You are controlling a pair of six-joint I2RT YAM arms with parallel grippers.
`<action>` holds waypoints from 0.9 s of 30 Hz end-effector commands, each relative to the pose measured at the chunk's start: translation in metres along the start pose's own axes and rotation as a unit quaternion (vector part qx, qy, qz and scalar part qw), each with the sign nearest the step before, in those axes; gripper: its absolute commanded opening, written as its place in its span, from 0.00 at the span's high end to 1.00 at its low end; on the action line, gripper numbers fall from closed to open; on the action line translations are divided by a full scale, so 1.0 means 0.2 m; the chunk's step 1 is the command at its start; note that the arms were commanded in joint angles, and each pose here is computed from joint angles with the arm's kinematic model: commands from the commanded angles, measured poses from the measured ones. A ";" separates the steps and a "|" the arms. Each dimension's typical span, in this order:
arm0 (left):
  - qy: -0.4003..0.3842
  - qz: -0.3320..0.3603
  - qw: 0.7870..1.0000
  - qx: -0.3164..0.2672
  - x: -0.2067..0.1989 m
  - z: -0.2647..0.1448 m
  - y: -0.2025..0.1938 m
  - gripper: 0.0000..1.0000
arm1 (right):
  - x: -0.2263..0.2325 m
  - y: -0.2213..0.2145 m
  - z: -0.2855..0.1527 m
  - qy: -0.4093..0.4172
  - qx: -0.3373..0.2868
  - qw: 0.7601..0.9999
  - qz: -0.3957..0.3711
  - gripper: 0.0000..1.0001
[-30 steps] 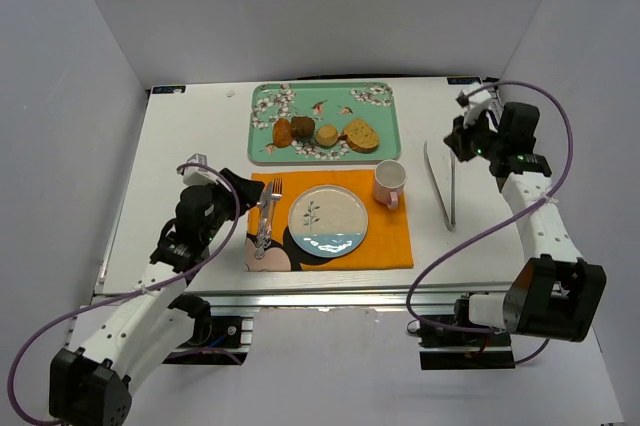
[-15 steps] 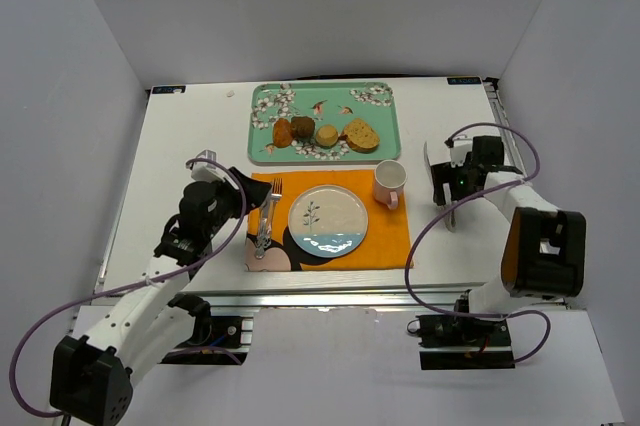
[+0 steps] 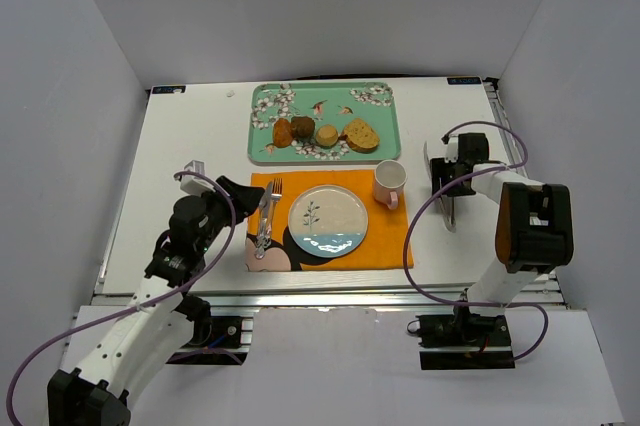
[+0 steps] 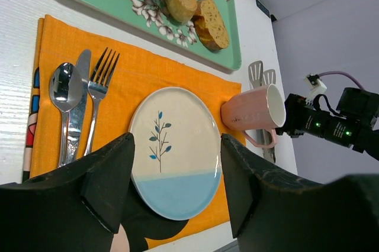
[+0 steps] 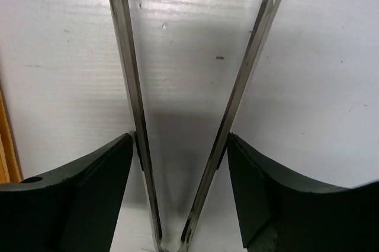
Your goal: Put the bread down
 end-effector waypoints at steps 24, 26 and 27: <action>0.018 -0.005 0.999 -0.026 -0.03 -0.03 0.09 0.31 | 1.12 1.15 -0.74 0.226 -0.300 0.829 -0.414 0.58; 0.021 -0.007 0.999 -0.028 -0.03 -0.03 0.10 0.31 | 1.17 1.17 -0.73 0.223 -0.302 0.824 -0.425 0.58; 0.020 -0.008 0.999 -0.031 -0.03 -0.04 0.10 0.31 | 1.19 1.18 -0.74 0.222 -0.304 0.820 -0.430 0.58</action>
Point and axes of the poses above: each gripper's point midway between its finger pads, its own z axis out along the fingers, its own x axis along the line the jaws close on, y = z × x, the point moved 2 cm from there along -z, back along the fingers, and after that the axes turned 1 degree about -z, right-handed, at the moved point
